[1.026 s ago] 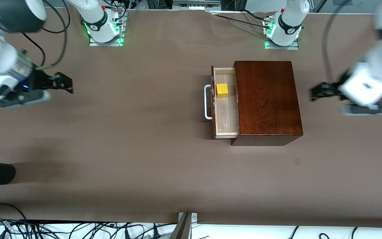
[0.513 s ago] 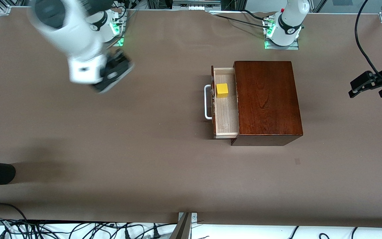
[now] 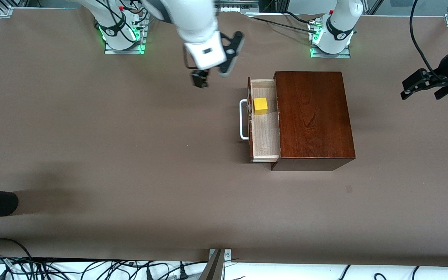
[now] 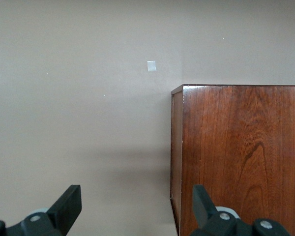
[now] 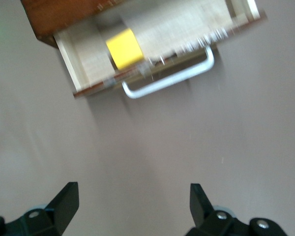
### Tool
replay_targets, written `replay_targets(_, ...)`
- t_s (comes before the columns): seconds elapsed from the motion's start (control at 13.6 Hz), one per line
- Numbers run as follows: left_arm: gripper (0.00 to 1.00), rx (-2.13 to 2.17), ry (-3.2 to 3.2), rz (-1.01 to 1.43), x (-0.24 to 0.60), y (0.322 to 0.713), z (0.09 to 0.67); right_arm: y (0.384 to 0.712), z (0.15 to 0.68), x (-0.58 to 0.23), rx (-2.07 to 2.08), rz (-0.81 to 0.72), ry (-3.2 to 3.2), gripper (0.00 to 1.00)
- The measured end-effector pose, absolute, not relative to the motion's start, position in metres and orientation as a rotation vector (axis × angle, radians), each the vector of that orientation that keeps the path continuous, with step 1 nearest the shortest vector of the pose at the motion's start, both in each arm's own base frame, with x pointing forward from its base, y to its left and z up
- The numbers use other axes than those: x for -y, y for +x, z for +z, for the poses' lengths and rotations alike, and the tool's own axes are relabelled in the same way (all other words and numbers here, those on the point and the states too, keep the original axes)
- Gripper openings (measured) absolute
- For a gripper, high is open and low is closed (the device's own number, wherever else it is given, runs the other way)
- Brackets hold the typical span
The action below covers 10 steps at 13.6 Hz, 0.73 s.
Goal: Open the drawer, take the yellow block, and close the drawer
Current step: 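Move the right gripper over the yellow cube in the drawer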
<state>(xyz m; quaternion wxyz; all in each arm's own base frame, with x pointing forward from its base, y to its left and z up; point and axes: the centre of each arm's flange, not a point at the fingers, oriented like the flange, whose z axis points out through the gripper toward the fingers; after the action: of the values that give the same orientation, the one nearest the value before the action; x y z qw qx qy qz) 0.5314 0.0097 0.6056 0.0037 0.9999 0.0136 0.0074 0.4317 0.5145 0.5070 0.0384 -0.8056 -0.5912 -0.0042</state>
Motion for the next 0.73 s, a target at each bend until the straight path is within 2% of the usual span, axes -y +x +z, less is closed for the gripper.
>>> replay_targets(0.22,1.0,-0.04,3.134,-0.025,-0.009,0.528,0.606,0.393,0.46,-0.587,2.041,-0.107,-2.371,1.0)
replay_targets(0.37,1.0,-0.039,3.134,-0.026,-0.009,0.527,0.607,0.381,0.429,-0.619,2.155,-0.182,-2.296,1.0)
replay_targets(0.73,1.0,-0.027,3.135,-0.005,-0.005,0.528,0.614,0.41,0.376,-0.644,2.279,-0.266,-2.145,1.0)
